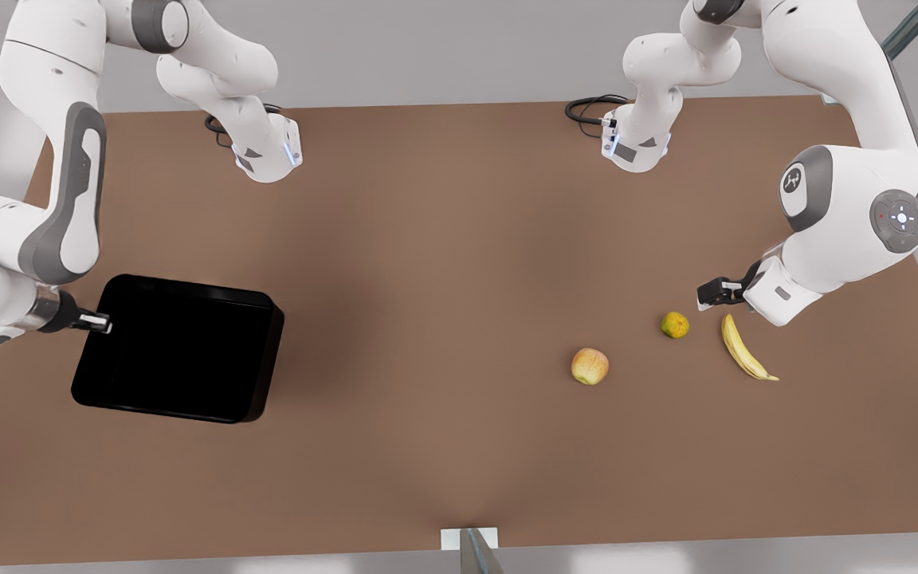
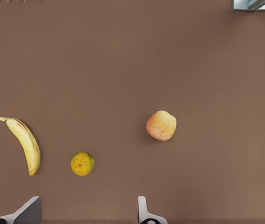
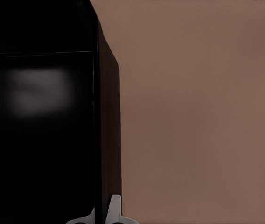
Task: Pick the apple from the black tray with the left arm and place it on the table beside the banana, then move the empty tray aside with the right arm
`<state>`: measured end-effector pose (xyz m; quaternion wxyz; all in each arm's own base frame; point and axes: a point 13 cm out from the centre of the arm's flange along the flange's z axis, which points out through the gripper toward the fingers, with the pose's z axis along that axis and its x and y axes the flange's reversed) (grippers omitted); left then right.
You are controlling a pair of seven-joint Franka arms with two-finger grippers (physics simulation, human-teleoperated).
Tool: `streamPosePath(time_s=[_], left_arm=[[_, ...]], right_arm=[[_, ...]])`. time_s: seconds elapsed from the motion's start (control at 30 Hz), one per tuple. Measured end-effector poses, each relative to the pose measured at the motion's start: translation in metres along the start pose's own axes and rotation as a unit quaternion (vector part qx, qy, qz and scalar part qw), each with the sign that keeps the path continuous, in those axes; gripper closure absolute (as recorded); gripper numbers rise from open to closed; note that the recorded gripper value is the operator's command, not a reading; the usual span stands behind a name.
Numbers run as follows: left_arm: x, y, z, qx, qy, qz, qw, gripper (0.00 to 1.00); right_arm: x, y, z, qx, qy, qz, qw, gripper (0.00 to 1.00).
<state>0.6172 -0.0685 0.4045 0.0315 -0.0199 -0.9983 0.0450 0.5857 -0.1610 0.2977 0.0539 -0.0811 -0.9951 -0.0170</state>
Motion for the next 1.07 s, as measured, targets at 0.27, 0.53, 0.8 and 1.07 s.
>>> streamPosePath(time_s=[0.27, 0.53, 0.8, 1.07], left_arm=[[0.000, 0.001, 0.000, -0.001, 0.000, 0.005, 1.000, 0.00], [-0.001, 0.001, 0.000, -0.002, -0.001, 0.007, 1.000, 0.00], [-0.003, -0.011, -0.003, 0.000, -0.006, 0.017, 1.000, 0.00], [-0.006, -0.011, 0.001, -0.001, -0.005, 0.015, 1.000, 0.00]], right_arm=[[-0.029, -0.047, 0.093, -0.005, 0.044, -0.077, 0.996, 0.83], [-0.052, -0.052, 0.122, -0.010, 0.034, -0.152, 0.988, 0.02], [-0.028, 0.170, -0.045, -0.040, -0.031, -0.325, 0.944, 0.00], [0.033, 0.277, -0.061, -0.049, 0.021, -0.338, 0.940, 0.00]])
